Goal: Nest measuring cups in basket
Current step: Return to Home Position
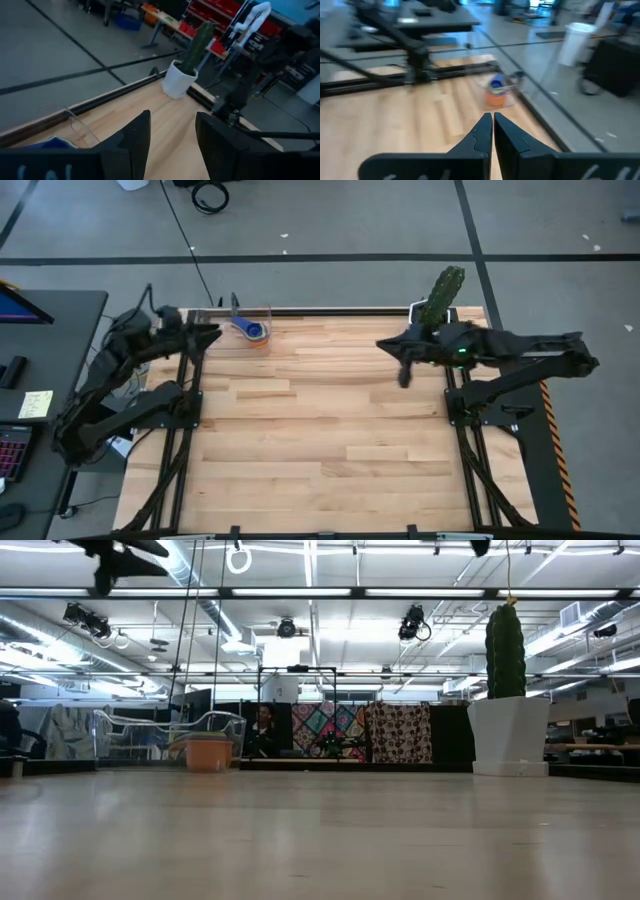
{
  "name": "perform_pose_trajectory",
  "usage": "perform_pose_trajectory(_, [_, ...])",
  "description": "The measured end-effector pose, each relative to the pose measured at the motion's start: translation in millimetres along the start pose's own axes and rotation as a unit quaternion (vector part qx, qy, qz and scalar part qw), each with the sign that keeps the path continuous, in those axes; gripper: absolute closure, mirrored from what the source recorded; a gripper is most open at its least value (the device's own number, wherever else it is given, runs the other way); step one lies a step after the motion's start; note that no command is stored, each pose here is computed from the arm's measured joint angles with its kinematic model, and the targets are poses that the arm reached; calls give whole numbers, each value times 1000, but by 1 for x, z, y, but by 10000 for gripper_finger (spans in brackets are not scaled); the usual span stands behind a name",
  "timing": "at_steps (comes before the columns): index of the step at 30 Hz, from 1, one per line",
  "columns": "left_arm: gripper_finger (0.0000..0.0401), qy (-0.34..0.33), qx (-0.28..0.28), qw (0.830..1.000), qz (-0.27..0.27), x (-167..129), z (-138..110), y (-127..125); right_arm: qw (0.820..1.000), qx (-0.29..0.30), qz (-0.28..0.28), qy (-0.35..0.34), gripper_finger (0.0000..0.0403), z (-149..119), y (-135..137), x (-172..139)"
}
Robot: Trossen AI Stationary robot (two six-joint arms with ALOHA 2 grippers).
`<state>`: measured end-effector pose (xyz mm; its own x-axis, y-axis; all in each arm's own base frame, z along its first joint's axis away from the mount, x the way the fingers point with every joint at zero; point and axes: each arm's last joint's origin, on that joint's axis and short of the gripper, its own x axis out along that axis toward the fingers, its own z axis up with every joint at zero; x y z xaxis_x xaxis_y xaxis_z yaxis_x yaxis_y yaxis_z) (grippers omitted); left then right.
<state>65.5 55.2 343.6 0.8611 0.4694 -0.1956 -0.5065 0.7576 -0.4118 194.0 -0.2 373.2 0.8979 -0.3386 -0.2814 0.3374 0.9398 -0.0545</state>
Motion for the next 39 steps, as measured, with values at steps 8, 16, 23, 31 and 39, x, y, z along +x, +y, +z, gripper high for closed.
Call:
perform_pose_trajectory(8, [241, -38, 14, 998, -47, -52, -19, -11, 996, 34, 85, -8, 380, -3, -13, -52])
perform_pose_trajectory(16, [241, -83, 37, 993, -80, -100, -49, -15, 992, 79, 103, 6, 380, -13, -24, -83])
perform_pose_trajectory(23, [241, -82, 93, 989, -74, -109, -47, -19, 987, 104, 121, -5, 380, -18, -33, -106])
perform_pose_trajectory(31, [241, -116, 121, 983, -76, -99, -44, -17, 987, 91, 128, -31, 380, -31, -39, -116])
perform_pose_trajectory(39, [241, -150, 129, 974, -110, -67, -48, -6, 985, 77, 135, -80, 380, -61, -33, -101])
